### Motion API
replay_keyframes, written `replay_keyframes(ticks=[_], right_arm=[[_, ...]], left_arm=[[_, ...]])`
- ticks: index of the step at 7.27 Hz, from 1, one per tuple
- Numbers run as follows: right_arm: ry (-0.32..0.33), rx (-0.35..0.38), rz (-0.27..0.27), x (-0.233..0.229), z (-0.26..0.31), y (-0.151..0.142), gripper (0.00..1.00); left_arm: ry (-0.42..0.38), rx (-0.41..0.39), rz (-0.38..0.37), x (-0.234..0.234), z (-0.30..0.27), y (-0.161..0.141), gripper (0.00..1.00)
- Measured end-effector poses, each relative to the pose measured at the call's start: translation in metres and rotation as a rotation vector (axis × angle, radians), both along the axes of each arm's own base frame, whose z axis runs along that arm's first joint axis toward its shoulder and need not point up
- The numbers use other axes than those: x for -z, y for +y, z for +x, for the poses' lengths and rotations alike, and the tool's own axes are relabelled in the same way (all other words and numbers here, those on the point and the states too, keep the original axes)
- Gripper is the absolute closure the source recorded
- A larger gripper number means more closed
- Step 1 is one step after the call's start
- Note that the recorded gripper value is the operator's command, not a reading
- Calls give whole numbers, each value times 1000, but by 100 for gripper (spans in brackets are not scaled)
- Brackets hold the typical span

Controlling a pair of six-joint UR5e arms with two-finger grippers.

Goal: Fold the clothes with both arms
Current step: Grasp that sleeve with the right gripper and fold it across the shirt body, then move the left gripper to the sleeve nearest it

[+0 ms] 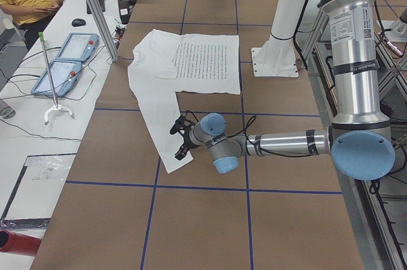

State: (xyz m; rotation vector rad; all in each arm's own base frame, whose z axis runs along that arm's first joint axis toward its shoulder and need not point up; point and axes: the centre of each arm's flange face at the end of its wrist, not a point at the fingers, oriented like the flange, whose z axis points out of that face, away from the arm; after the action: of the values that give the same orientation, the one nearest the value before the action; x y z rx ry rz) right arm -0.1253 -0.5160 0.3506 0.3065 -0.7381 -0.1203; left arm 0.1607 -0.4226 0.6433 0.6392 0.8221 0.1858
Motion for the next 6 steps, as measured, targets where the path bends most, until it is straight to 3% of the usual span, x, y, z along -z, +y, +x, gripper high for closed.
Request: replay_keyframes(ticks=[2, 6], right_arm=[[-3, 2, 13, -11, 7, 4, 0], [0, 1, 13, -14, 8, 4, 0]], left_arm=[[-21, 7, 2, -29, 14, 9, 28], [-19, -17, 11, -42, 24, 15, 31]])
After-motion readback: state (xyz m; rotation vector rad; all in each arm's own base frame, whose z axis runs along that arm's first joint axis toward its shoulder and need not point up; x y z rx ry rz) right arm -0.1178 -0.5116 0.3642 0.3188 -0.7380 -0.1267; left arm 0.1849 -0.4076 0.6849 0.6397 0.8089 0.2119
